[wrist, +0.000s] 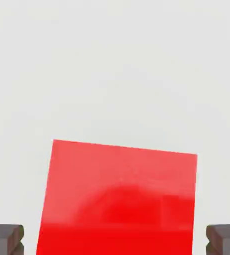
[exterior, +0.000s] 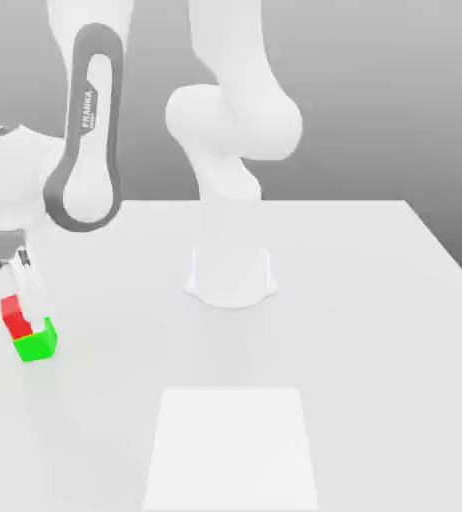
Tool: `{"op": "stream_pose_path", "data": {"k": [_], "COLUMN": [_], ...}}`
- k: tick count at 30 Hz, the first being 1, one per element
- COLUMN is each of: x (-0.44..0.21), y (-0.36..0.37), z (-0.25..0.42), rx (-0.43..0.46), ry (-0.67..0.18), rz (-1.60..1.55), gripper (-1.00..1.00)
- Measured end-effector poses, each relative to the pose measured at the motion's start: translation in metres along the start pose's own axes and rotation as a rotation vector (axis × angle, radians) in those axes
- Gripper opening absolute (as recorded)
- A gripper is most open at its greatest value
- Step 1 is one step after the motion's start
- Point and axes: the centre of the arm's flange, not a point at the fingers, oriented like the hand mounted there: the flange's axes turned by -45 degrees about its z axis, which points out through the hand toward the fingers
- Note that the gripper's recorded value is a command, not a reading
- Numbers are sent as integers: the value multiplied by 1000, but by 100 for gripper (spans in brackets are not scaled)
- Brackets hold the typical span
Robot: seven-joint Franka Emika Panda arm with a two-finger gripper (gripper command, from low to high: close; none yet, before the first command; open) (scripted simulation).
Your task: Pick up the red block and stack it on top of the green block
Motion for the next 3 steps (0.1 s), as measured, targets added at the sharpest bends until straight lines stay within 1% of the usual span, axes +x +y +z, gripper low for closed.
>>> {"op": "stream_pose_path", "data": {"k": [3], "x": [-1], "y": [-2], "z": [-29], "rx": [-1], "ry": [0], "rz": [-5], "gripper": [100]}}
